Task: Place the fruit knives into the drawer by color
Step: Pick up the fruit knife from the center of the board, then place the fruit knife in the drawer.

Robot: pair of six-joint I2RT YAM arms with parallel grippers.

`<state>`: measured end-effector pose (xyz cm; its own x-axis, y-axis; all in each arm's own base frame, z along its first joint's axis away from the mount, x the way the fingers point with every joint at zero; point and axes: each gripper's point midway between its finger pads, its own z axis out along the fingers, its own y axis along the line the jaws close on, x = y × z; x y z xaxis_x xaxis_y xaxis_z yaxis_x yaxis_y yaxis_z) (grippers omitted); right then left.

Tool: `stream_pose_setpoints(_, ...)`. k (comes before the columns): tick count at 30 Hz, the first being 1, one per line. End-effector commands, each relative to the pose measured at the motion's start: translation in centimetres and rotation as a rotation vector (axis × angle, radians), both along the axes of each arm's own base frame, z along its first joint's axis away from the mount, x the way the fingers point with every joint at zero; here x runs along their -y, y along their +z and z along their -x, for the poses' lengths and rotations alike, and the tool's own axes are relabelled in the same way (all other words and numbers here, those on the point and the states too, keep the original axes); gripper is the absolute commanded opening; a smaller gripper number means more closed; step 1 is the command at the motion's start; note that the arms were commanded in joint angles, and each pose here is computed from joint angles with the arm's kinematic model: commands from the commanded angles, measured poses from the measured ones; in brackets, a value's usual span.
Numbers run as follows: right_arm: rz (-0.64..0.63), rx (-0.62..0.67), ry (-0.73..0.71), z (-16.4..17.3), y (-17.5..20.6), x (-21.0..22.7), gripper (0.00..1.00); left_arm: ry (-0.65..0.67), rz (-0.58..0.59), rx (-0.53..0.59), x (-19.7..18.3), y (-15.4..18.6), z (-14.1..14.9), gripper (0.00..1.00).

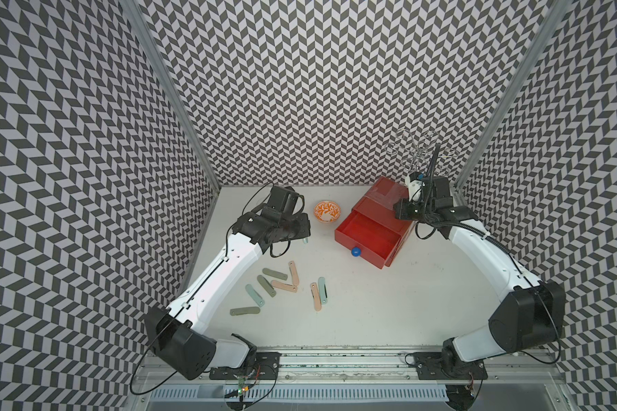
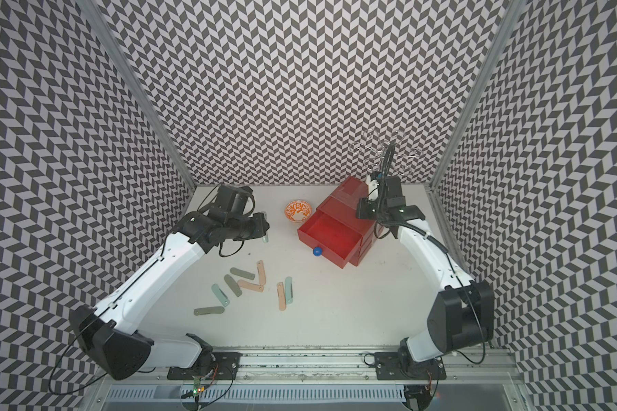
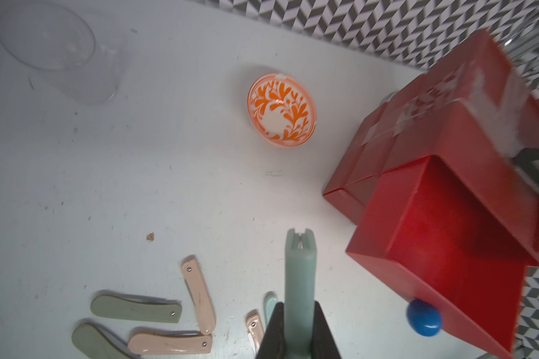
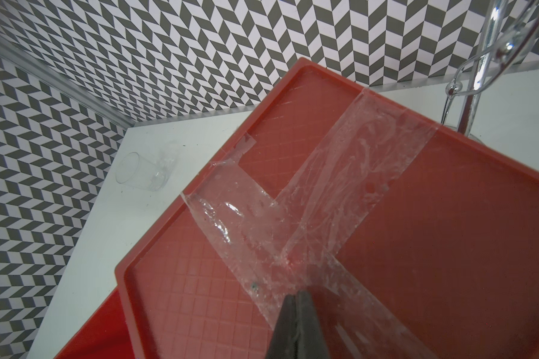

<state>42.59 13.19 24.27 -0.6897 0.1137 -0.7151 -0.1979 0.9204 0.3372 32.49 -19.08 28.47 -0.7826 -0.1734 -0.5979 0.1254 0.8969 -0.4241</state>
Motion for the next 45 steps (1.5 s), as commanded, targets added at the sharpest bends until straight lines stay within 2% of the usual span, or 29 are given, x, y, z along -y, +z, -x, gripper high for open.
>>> stream_pose_setpoints(1, 0.021, -0.106, 0.014, 1.9, -2.5, 0.3, 0.00, -0.042, 0.210, 0.133, 2.3, 6.0, 0.9, 0.00)
stream_pose_setpoints(5, 0.017, -0.111, 0.019, 1.8, -2.6, 0.1, 0.00, -0.122, 0.385, 0.184, 5.2, 8.8, 2.2, 0.00)
stream_pose_setpoints(10, 0.018, -0.111, 0.019, 1.8, -2.5, 0.1, 0.00, -0.183, 0.493, 0.186, 9.3, 9.3, 2.5, 0.00)
stream_pose_setpoints(18, 0.019, -0.119, 0.019, 2.1, -3.0, 0.2, 0.00, -0.080, 0.576, 0.083, 12.9, 6.6, 0.3, 0.00)
stream_pose_setpoints(25, 0.021, -0.117, 0.017, 2.0, -2.8, 0.2, 0.00, 0.018, 0.565, 0.009, 15.1, 3.9, -0.9, 0.00)
stream_pose_setpoints(33, 0.023, -0.126, 0.018, 2.1, -3.2, 0.2, 0.00, 0.022, 0.559, -0.073, 17.8, 1.1, -1.2, 0.00)
stream_pose_setpoints(45, 0.021, -0.130, 0.024, 2.1, -3.3, 0.1, 0.00, 0.027, 0.503, -0.114, 18.6, -1.4, -1.2, 0.00)
